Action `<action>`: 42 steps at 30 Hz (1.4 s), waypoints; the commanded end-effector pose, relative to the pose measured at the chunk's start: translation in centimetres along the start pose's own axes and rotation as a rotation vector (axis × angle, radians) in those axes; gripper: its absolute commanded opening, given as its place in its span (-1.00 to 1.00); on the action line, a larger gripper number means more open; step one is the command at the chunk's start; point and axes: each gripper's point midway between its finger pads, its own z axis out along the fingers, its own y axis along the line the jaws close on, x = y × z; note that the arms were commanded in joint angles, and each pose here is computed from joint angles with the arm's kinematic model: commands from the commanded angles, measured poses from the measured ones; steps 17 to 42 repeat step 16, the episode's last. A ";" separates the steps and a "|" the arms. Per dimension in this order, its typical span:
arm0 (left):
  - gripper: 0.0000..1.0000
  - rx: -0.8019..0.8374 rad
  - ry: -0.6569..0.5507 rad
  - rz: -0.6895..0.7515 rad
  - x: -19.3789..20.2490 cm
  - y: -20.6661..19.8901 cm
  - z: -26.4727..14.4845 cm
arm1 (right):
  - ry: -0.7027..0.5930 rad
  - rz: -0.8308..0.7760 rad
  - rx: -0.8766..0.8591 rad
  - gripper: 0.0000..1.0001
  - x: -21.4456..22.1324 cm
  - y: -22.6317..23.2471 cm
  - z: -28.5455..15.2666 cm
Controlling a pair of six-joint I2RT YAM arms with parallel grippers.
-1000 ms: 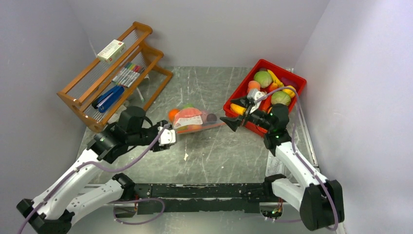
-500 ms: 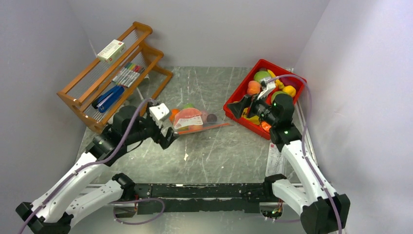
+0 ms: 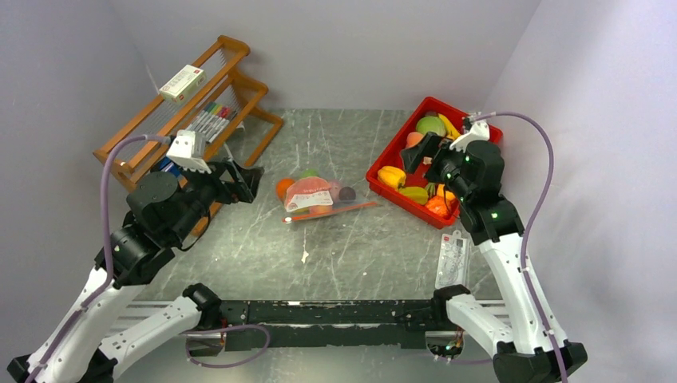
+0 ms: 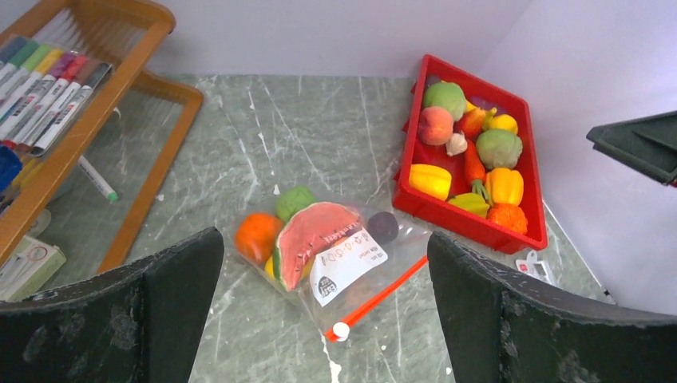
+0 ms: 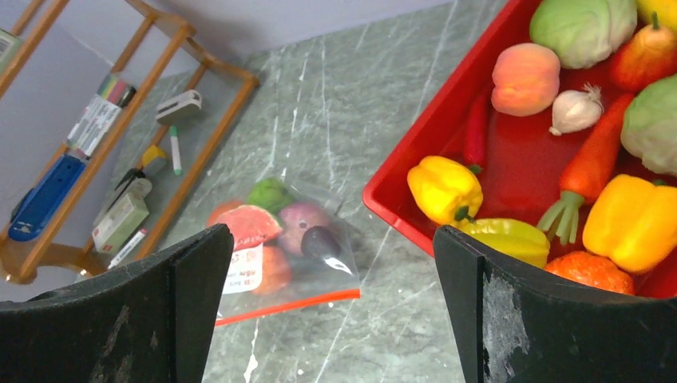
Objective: Place the food in the zip-top bag and seal the zipper
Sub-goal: Reset both arms
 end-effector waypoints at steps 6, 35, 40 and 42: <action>0.97 -0.113 -0.039 -0.070 0.9 2.5 -1.0 | 0.039 0.013 0.023 1.00 1.1 -0.4 -1.0; 0.97 -0.143 -0.037 -0.046 1.1 3.2 -1.0 | 0.017 0.020 0.018 1.00 0.9 -0.4 -1.3; 0.97 -0.143 -0.037 -0.046 1.1 3.2 -1.0 | 0.017 0.020 0.018 1.00 0.9 -0.4 -1.3; 0.97 -0.143 -0.037 -0.046 1.1 3.2 -1.0 | 0.017 0.020 0.018 1.00 0.9 -0.4 -1.3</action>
